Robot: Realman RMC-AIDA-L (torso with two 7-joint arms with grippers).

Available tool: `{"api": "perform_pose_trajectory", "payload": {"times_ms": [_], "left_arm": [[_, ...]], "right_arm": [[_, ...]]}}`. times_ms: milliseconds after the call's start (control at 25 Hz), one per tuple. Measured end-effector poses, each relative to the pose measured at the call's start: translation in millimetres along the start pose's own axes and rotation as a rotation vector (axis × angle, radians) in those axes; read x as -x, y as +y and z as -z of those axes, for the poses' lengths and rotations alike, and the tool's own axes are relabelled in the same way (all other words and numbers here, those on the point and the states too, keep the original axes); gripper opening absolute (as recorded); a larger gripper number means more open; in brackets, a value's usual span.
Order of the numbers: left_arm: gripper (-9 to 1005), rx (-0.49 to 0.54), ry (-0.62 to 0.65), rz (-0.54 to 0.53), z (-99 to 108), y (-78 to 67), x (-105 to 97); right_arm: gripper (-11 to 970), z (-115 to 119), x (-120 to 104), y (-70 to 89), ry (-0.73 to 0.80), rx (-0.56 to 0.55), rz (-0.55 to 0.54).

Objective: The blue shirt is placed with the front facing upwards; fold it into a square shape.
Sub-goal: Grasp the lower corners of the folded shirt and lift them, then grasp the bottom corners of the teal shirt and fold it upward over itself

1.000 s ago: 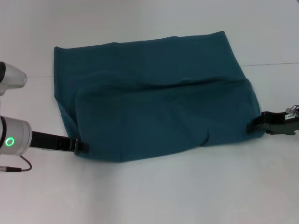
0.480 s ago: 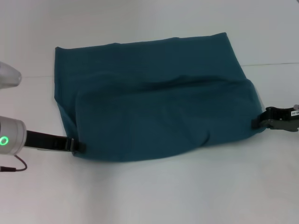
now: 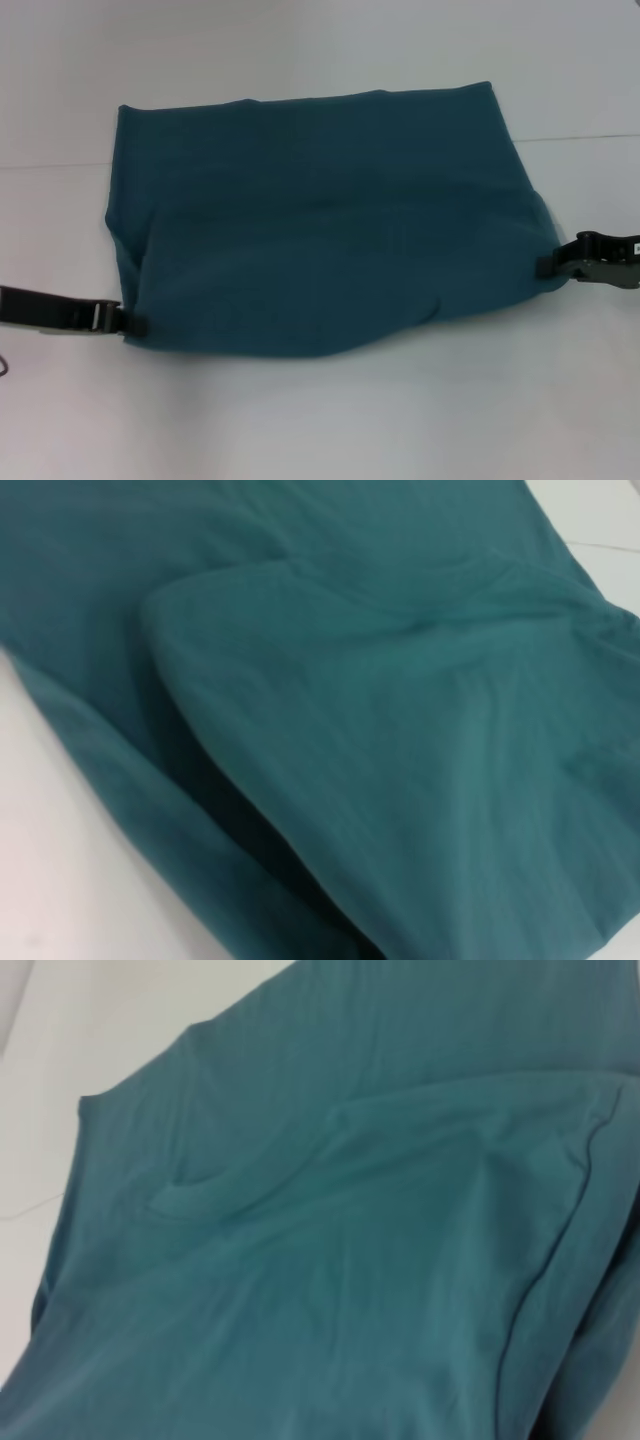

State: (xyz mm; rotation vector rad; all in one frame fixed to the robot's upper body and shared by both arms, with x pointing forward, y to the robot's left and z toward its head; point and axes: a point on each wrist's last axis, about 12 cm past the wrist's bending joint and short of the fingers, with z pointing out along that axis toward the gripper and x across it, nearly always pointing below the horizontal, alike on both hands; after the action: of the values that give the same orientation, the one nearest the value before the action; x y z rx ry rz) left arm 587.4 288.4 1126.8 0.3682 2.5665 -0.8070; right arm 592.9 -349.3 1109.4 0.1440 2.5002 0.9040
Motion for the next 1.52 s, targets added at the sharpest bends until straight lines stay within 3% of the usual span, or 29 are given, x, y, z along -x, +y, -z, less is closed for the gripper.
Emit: {"api": "perform_pose_trajectory", "payload": {"times_ms": [280,560,1080,1520], "left_arm": [[48,-0.029,-0.023,0.057,25,12.2,-8],[51,-0.041,0.009,0.067,35,16.6,-16],[57,-0.104,0.033,0.097,60,17.2,-35],[62,-0.177,0.037,0.124,74,8.1,-60]], "right_arm": [[84,25,-2,-0.8,-0.051,0.108,-0.034],[85,37,-13,-5.5,-0.038,0.165,-0.070],[86,50,-35,-5.4,0.005,0.294,-0.127],[87,71,-70,-24.6,0.016,0.338,-0.221]]}}
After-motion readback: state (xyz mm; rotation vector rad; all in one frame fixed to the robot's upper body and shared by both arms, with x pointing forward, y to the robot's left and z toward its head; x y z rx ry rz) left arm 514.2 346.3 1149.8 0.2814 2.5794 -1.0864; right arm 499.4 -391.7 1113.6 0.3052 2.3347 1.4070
